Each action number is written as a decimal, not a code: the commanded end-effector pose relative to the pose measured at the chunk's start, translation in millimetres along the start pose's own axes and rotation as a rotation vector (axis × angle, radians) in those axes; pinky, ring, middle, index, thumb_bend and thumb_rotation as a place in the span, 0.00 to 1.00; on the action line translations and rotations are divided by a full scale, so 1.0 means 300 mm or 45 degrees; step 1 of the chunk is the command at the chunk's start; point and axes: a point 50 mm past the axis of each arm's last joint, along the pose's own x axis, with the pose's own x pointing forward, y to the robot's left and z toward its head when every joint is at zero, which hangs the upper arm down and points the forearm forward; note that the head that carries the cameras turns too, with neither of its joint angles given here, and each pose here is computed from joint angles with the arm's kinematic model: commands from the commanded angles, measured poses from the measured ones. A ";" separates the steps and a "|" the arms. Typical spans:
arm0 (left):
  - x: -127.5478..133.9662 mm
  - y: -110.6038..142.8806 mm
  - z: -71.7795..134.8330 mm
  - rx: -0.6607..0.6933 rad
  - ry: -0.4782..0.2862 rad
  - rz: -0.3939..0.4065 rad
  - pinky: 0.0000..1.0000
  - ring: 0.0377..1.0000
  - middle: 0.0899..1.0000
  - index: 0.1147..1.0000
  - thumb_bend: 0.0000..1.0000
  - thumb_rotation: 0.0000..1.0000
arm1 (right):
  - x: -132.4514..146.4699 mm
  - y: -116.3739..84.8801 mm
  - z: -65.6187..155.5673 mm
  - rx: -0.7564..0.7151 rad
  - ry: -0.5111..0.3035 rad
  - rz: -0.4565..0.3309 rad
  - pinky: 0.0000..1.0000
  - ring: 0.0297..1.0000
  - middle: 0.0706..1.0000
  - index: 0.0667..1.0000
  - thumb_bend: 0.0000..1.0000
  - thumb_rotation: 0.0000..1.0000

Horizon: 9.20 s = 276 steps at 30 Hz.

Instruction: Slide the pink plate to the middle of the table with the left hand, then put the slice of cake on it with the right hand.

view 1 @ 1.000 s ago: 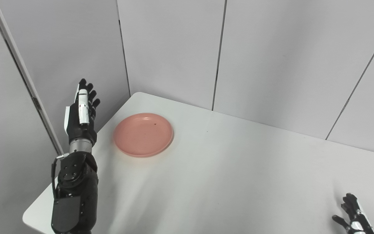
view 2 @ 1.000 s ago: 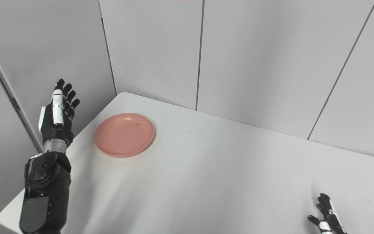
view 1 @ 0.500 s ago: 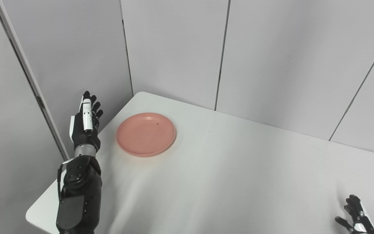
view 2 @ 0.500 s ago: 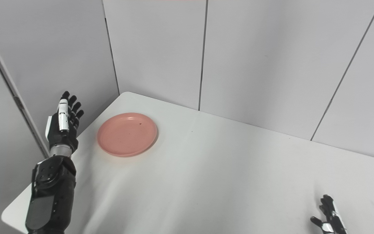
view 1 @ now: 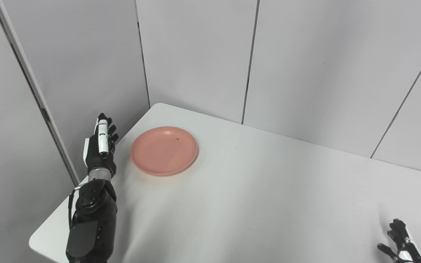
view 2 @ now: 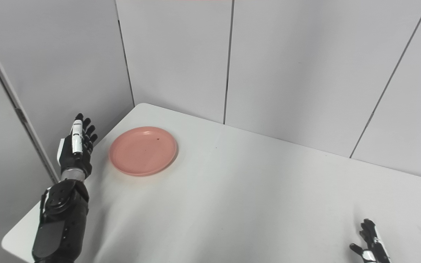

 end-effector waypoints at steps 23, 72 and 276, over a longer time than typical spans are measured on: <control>0.059 -0.028 -0.024 0.001 0.038 -0.023 0.96 0.97 0.98 0.98 0.32 1.00 | -0.025 -0.037 -0.009 -0.018 0.060 -0.018 1.00 1.00 1.00 1.00 0.43 1.00; -0.120 -0.426 -0.199 0.155 0.285 -0.550 0.95 0.95 0.96 0.95 0.35 1.00 | -0.037 0.003 0.038 -0.041 0.001 -0.001 1.00 0.99 0.98 0.99 0.23 1.00; -0.326 -0.269 -0.366 0.076 0.564 -1.201 0.87 0.88 0.91 0.90 0.47 0.88 | 0.175 -0.640 0.364 -1.556 0.718 0.149 0.71 0.82 0.82 0.76 0.88 0.01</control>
